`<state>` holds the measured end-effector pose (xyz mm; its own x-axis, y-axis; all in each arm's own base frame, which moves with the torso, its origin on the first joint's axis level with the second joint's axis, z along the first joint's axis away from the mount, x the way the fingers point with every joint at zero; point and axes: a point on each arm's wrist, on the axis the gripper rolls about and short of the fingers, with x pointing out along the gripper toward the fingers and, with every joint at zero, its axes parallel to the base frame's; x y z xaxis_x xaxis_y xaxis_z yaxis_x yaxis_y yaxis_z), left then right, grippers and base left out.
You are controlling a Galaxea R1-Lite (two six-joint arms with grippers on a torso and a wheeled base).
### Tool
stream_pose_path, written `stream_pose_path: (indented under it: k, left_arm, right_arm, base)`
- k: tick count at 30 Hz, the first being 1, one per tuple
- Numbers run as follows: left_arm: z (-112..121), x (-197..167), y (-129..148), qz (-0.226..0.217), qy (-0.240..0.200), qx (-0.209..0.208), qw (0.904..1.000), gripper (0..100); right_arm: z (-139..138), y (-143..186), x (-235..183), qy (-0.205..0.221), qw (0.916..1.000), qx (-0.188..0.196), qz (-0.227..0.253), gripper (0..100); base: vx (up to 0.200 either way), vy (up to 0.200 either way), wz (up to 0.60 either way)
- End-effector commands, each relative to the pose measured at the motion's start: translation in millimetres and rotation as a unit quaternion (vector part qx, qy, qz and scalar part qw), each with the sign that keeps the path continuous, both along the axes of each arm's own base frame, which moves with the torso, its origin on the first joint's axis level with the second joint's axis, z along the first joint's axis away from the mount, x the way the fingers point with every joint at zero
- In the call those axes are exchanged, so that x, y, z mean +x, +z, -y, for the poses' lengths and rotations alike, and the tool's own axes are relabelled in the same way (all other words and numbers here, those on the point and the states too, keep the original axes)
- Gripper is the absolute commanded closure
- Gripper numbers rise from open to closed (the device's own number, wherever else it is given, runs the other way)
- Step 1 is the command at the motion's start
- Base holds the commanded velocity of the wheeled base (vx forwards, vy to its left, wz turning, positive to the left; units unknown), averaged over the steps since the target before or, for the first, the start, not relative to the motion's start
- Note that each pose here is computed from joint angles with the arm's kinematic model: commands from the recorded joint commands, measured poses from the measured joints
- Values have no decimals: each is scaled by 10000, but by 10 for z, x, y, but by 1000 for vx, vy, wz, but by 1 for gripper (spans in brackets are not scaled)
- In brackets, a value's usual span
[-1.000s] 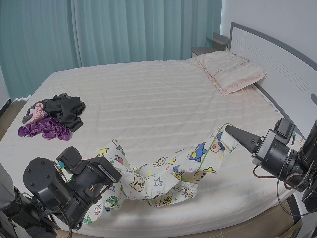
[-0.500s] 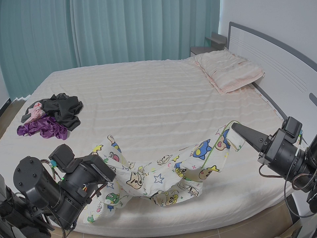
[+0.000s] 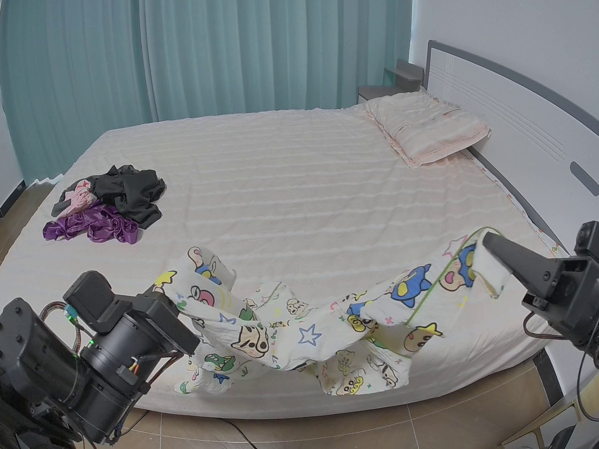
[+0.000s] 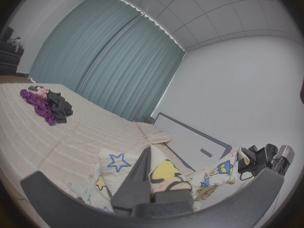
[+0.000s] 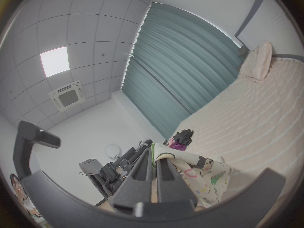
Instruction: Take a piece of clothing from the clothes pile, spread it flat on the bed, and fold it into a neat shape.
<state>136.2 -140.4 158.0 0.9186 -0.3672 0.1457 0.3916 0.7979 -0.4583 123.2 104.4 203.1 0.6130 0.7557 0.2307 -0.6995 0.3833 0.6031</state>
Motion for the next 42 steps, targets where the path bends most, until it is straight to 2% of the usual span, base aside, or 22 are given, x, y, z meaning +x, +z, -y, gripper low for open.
stream_pose_path:
  k: [1,8,16,20,21,25,30,34,42]
  left_arm:
    - [-111,-204,199,494,-163,-95,9986,100]
    - [-256,-350,305,927,-85,268,9953,100]
    - [-364,-419,405,1257,84,434,9911,100]
    - [-373,-382,322,1051,177,752,9915,100]
    - [-354,-242,209,727,414,1059,9909,100]
    - [-263,-40,16,231,555,1296,9897,100]
    - [-178,175,-101,-231,715,977,9924,100]
    - [-200,290,-216,-503,916,1016,9893,100]
    - [-277,472,-294,-715,1301,957,9843,100]
  right_arm:
    - [205,170,-273,175,9973,305,638,100]
    - [414,311,-566,596,9881,563,1304,100]
    - [460,345,-619,597,9863,617,1405,100]
    - [438,328,-542,443,9892,510,1298,100]
    - [390,324,-314,122,9935,277,1096,100]
    - [316,287,9,-57,9969,-4,790,100]
    - [293,314,403,-475,9968,-131,629,100]
    - [276,372,689,-651,9960,-174,590,100]
    - [214,289,1127,-817,9957,-277,351,100]
  base:
    - [0,0,0]
    - [0,0,0]
    - [0,0,0]
    - [0,0,0]
    - [0,0,0]
    - [0,0,0]
    - [0,0,0]
    - [0,0,0]
    - [0,0,0]
